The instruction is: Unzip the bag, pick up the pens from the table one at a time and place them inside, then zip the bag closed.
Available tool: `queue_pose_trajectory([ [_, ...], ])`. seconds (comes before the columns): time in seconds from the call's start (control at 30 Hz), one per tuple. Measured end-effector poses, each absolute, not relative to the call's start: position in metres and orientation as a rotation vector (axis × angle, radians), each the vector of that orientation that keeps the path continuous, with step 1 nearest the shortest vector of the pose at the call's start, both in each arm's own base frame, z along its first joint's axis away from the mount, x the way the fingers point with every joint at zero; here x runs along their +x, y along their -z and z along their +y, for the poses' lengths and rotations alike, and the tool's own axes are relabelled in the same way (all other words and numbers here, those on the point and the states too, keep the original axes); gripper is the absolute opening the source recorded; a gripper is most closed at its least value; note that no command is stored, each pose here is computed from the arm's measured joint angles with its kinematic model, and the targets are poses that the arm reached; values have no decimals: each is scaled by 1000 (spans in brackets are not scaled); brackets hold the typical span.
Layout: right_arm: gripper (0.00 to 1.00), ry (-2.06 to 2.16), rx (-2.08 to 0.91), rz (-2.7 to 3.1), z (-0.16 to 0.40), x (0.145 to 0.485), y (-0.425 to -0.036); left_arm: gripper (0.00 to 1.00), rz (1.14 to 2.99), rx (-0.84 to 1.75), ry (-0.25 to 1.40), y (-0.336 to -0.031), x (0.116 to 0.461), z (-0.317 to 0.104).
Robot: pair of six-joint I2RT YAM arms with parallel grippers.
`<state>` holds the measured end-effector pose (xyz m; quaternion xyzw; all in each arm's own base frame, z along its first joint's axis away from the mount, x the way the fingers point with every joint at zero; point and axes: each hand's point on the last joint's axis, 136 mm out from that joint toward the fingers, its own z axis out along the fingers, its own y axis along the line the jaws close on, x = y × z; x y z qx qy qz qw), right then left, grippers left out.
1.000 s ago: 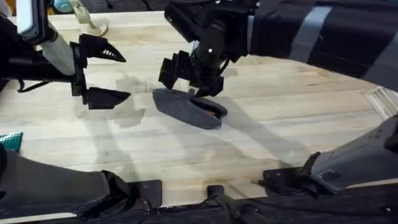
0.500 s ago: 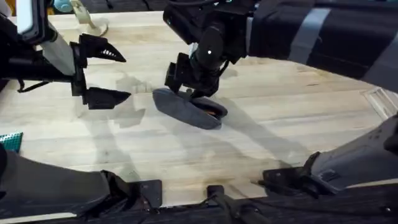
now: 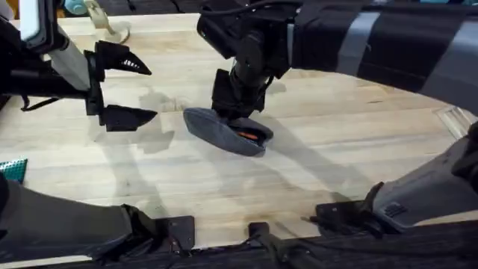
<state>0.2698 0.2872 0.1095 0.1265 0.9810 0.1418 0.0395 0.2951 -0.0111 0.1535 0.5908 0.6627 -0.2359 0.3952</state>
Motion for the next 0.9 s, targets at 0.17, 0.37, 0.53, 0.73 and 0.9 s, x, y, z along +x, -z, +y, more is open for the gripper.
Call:
queue_pose_trajectory([
  [0.17,33,-458,361,2985,283,274,-118,993,1680,1498,597,-153,295,-11],
  [0.37,31,-535,277,2907,275,278,-152,993,1684,1495,609,-154,294,-12],
  [0.53,31,-527,221,2910,274,277,-153,993,1666,1523,631,-154,293,-22],
  [0.73,31,-525,198,2909,274,277,-153,993,1611,1604,701,-152,289,-52],
  [0.9,31,-525,193,2908,274,277,-153,993,1609,1638,812,-136,288,-72],
])
